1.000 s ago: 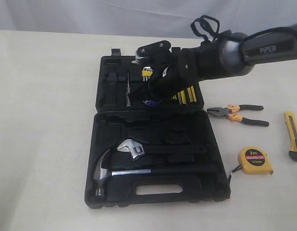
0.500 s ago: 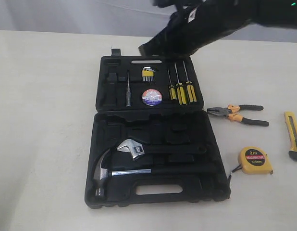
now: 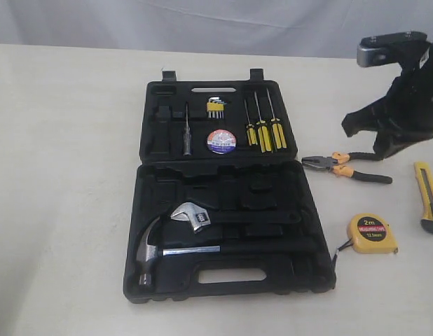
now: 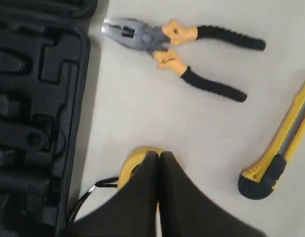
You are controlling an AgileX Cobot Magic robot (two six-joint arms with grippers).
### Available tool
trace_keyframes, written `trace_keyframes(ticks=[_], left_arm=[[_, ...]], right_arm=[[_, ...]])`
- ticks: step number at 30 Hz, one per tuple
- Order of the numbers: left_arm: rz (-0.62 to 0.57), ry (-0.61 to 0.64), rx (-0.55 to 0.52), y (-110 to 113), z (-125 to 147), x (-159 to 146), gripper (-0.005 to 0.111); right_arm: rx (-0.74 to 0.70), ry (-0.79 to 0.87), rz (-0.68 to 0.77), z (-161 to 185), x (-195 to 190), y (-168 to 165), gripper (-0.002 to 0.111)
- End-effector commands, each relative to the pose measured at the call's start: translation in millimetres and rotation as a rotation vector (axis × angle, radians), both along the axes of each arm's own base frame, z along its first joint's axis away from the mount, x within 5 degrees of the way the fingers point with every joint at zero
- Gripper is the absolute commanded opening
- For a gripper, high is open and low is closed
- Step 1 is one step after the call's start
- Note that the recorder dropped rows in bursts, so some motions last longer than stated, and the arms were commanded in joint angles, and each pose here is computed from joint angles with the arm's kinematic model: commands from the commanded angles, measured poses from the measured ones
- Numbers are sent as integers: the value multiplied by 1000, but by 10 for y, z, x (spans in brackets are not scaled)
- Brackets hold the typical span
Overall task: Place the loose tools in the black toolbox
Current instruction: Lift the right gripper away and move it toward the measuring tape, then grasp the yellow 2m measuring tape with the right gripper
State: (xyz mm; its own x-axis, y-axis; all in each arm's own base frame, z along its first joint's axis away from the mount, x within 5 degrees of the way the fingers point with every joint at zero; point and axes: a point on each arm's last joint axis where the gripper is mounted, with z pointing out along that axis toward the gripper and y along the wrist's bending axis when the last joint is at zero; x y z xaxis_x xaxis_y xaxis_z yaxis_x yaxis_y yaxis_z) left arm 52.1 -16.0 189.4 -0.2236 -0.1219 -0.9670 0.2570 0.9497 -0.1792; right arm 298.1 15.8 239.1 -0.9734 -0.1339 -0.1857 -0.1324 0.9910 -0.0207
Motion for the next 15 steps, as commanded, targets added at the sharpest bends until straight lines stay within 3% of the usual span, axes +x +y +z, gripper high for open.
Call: trace_keyframes(ticks=[1,4,5,15], left_arm=[[-4,1,8,-2,-9,4,0],[-4,1,8,-2,-9,4,0],[-4,1,8,-2,-9,4,0],[-4,1,8,-2,-9,4,0]], right_arm=[[27,36,-9,-219,-88,0,16],[39,94,-34,-357,-201,10,58],[41,102,-45,-385,-221,10,64],[57,44,-114,-624,-309,5,65]])
